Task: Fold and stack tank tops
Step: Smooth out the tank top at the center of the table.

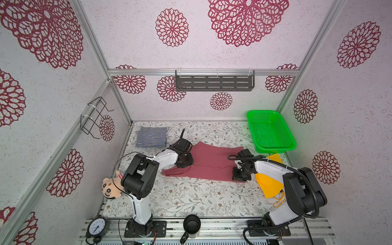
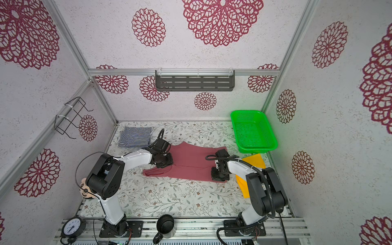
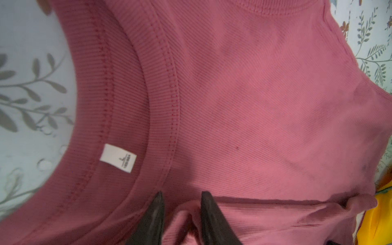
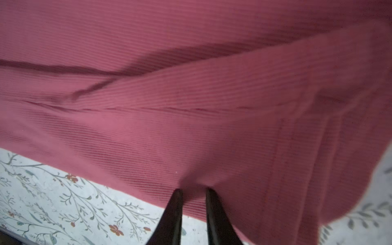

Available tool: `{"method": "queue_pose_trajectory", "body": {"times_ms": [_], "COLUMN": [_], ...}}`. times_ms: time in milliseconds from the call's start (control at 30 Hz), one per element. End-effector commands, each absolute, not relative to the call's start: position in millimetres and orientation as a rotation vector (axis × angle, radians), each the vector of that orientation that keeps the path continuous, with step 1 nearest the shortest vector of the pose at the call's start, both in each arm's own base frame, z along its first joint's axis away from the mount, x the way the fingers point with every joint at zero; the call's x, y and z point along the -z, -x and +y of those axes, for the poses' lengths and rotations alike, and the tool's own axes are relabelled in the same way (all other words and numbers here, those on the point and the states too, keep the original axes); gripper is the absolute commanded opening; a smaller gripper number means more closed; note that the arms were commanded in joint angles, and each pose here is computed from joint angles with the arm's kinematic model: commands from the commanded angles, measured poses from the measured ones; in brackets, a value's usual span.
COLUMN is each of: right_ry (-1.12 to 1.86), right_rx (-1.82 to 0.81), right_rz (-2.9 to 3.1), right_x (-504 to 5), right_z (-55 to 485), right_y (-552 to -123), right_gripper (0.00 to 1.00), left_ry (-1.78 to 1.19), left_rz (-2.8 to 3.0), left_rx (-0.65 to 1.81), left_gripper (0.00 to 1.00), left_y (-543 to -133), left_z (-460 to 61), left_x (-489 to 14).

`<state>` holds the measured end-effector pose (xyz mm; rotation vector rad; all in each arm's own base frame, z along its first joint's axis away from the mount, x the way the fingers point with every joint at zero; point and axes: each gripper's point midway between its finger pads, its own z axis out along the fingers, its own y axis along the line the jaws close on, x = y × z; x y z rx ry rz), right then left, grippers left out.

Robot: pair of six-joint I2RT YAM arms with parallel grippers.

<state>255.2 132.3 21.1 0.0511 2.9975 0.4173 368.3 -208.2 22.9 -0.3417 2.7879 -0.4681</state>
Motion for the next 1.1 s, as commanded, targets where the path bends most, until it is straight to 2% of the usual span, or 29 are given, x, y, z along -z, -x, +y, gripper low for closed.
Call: {"method": "queue_pose_trajectory", "body": {"times_ms": [0,267,500,667,833,1067], "right_ry": [-0.165,-0.177,-0.058,-0.026,-0.004,-0.009], "right_rx": [-0.303,-0.23,-0.194,-0.236,-0.255,-0.286], "right_rz": [3.008,2.949,2.871,2.853,2.869,2.884], "right_x": [-19.0,-43.3,-67.4,-61.2,-49.9,-39.5], "right_z": [103.7,76.9,68.5,75.9,80.9,84.9], "right_y": [-245.1,-258.7,-296.9,-322.5,-334.1,-335.6], "right_gripper": [0.23,0.3,0.38,0.4,0.41,0.39], "left_ry": [0.334,0.33,0.31,0.277,0.289,0.298], "left_rz": [2.771,2.769,2.736,2.769,2.802,2.821], "left_rx": [0.464,0.509,0.547,0.539,0.535,0.528], "left_gripper": [0.33,0.35,0.5,0.54,0.55,0.51], "left_y": [-375.6,-371.8,-361.3,-357.1,-354.3,-352.2], "left_z": [-207.9,-212.3,-218.7,-230.7,-232.5,-232.7], "left_x": [-24.3,-33.4,-59.4,-50.2,-37.0,-29.4]}}
